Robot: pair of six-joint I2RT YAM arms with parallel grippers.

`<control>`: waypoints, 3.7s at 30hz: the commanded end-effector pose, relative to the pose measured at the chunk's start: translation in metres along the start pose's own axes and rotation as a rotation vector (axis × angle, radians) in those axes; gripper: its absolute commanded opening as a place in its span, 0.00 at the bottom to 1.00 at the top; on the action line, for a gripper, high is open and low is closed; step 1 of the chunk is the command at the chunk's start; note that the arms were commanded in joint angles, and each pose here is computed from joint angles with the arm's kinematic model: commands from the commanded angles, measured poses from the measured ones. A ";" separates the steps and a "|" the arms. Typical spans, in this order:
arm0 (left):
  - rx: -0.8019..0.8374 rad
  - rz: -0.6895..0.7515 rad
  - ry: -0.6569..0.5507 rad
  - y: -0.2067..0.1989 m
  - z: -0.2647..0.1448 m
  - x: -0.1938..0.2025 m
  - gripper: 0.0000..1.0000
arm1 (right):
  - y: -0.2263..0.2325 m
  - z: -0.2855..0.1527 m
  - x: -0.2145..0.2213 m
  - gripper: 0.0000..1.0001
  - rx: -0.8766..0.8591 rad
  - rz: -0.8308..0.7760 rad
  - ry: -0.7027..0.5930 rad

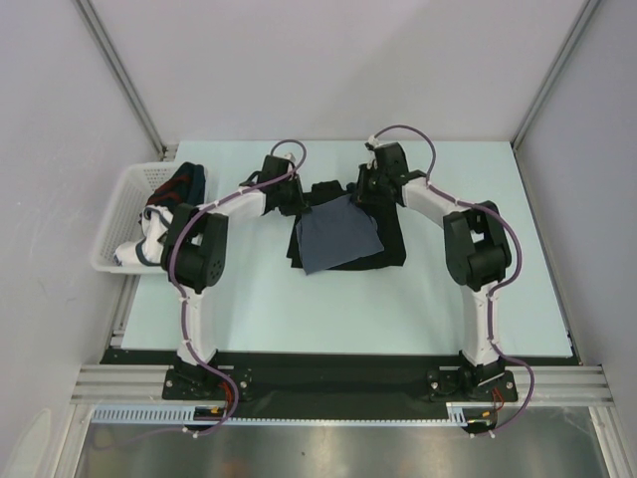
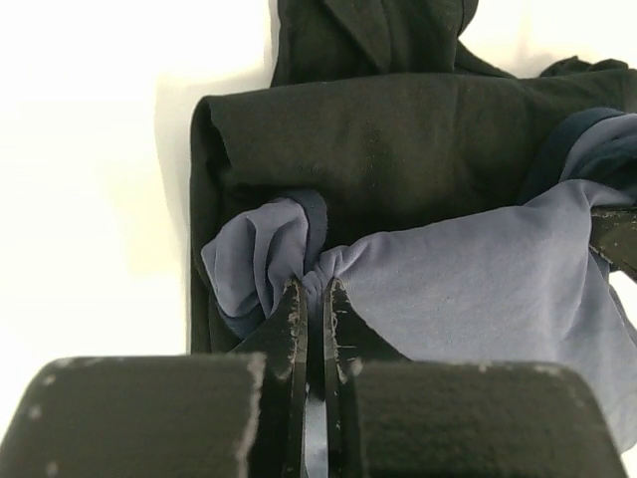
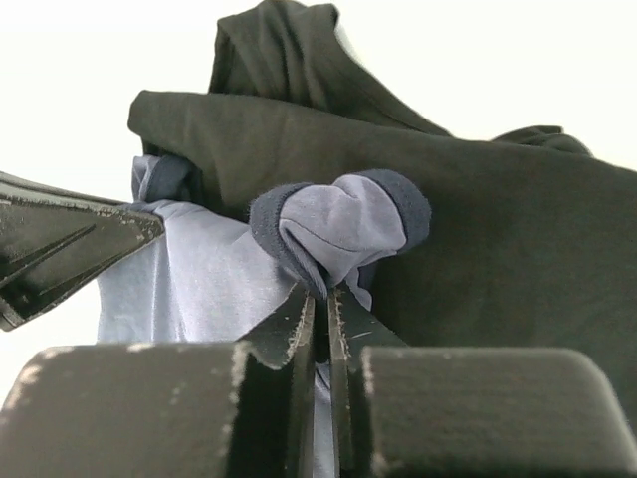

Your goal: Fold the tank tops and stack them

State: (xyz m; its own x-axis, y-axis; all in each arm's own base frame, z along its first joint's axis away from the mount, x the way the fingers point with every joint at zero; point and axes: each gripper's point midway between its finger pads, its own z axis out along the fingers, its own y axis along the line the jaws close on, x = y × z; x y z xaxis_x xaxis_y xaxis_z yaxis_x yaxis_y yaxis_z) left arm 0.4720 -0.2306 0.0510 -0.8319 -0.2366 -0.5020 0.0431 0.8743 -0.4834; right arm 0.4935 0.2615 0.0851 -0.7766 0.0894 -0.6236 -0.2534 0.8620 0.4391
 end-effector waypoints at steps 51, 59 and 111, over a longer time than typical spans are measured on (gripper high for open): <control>0.119 0.265 -0.332 -0.068 -0.139 -0.006 0.92 | -0.037 -0.098 0.056 0.49 -0.039 0.026 -0.050; 0.171 0.269 -0.249 -0.060 -0.157 0.044 0.92 | -0.072 -0.075 0.099 0.07 0.064 0.134 0.087; 0.086 0.310 -0.472 -0.019 -0.180 0.071 0.93 | -0.242 -0.186 0.087 0.00 0.528 0.591 -0.328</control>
State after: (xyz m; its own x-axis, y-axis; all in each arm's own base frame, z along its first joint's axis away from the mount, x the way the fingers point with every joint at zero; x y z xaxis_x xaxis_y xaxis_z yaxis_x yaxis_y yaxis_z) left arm 0.3109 -0.1876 0.1404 -0.4757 -0.1286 -0.8701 0.2972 0.9076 -0.2966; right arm 0.3885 0.0255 0.0329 -0.6370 0.5777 -0.5104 0.3242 0.8015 0.5025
